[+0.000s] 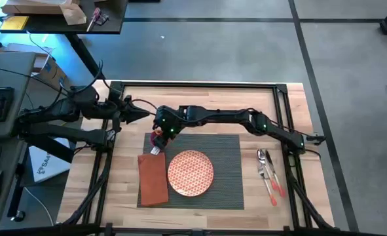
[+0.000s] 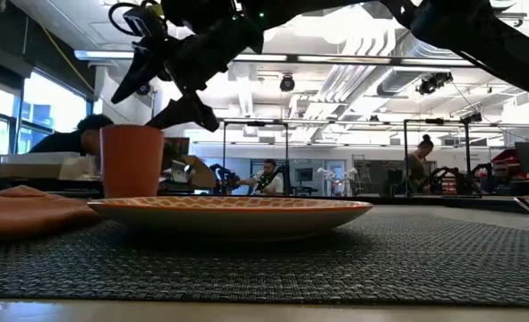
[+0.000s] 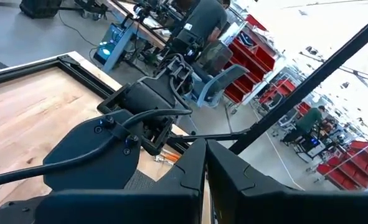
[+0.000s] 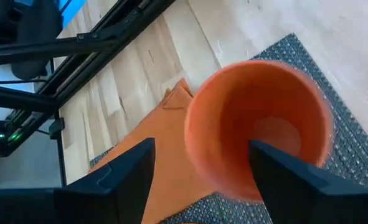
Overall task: Set table place
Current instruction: Put the orange fork on top of the orange table napkin
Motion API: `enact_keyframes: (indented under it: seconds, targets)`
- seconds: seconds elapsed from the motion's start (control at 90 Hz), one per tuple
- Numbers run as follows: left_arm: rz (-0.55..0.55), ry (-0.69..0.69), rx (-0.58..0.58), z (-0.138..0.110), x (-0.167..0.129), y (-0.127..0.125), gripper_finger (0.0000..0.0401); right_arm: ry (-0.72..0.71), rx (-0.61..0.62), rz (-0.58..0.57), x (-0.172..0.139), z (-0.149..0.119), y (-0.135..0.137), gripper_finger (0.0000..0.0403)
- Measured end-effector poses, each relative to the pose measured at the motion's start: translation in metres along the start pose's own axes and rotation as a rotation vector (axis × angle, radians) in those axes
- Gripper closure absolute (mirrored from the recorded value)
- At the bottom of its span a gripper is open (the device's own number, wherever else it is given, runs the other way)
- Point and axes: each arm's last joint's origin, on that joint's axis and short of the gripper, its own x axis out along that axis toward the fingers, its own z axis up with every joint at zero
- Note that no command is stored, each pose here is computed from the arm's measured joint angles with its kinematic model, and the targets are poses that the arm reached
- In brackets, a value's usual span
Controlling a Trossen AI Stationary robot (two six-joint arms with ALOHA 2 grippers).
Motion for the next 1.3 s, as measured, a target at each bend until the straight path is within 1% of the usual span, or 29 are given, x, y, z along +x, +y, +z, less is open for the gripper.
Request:
enact_keyframes:
  seconds: [0.133,0.222,0.344,0.411,0.478,0.533,0.589,0.656,0.689,0.733,0.778,0.833,0.944,1.056,1.144,1.2,1.3]
  targets:
    - [0.000,0.000,0.000,0.000,0.000,0.000,0.0401,0.012,0.006,-0.009,-0.002,-0.001,0.000,0.0162]
    - [0.002,0.003,0.000,0.000,0.000,0.000,0.0401,0.041,0.000,-0.038,-0.011,-0.003,0.002,0.0162]
    - [0.011,0.015,-0.001,-0.001,0.000,0.001,0.0401,0.102,-0.027,-0.089,-0.043,-0.007,0.012,0.0162]
    - [0.023,0.031,-0.005,-0.003,0.000,0.002,0.0401,0.170,-0.051,-0.118,-0.063,-0.015,0.021,0.0162]
    - [0.031,0.041,-0.006,-0.004,0.000,0.003,0.0401,0.265,-0.094,-0.148,-0.082,-0.029,0.034,0.0162]
    - [0.036,0.047,-0.006,-0.005,0.000,0.003,0.0401,0.370,-0.135,-0.183,-0.095,-0.046,0.045,0.0162]
    - [0.036,0.047,-0.006,-0.005,0.000,0.004,0.0401,0.474,-0.168,-0.249,-0.105,-0.066,0.053,0.0163]
    - [0.035,0.048,0.001,-0.005,0.000,0.004,0.0401,0.621,-0.190,-0.358,-0.107,-0.091,0.054,0.0166]
    - [0.034,0.050,0.004,-0.005,0.000,0.003,0.0401,0.672,-0.198,-0.403,-0.105,-0.104,0.052,0.0170]
    - [0.033,0.051,0.012,-0.005,0.000,0.003,0.0401,0.724,-0.189,-0.418,-0.101,-0.121,0.049,0.0175]
    - [0.034,0.051,0.019,-0.005,0.000,0.004,0.0401,0.768,-0.159,-0.417,-0.101,-0.139,0.046,0.0182]
    - [0.034,0.051,0.022,-0.005,0.000,0.004,0.0401,0.822,-0.102,-0.425,-0.108,-0.164,0.042,0.0192]
    - [0.039,0.057,0.025,-0.005,0.000,0.004,0.0401,0.888,0.041,-0.543,-0.128,-0.219,0.023,0.0212]
    - [0.053,0.074,0.036,-0.007,0.000,0.005,0.0401,0.841,0.244,-0.617,-0.152,-0.263,0.004,0.0226]
    - [0.060,0.082,0.037,-0.008,0.002,0.006,0.0401,0.799,0.424,-0.634,-0.164,-0.293,-0.009,0.0234]
    - [0.064,0.087,0.036,-0.008,0.003,0.006,0.0401,0.761,0.528,-0.635,-0.167,-0.308,-0.016,0.0238]
    - [0.073,0.100,0.036,-0.009,0.006,0.007,0.0401,0.721,0.657,-0.646,-0.170,-0.330,-0.030,0.0249]
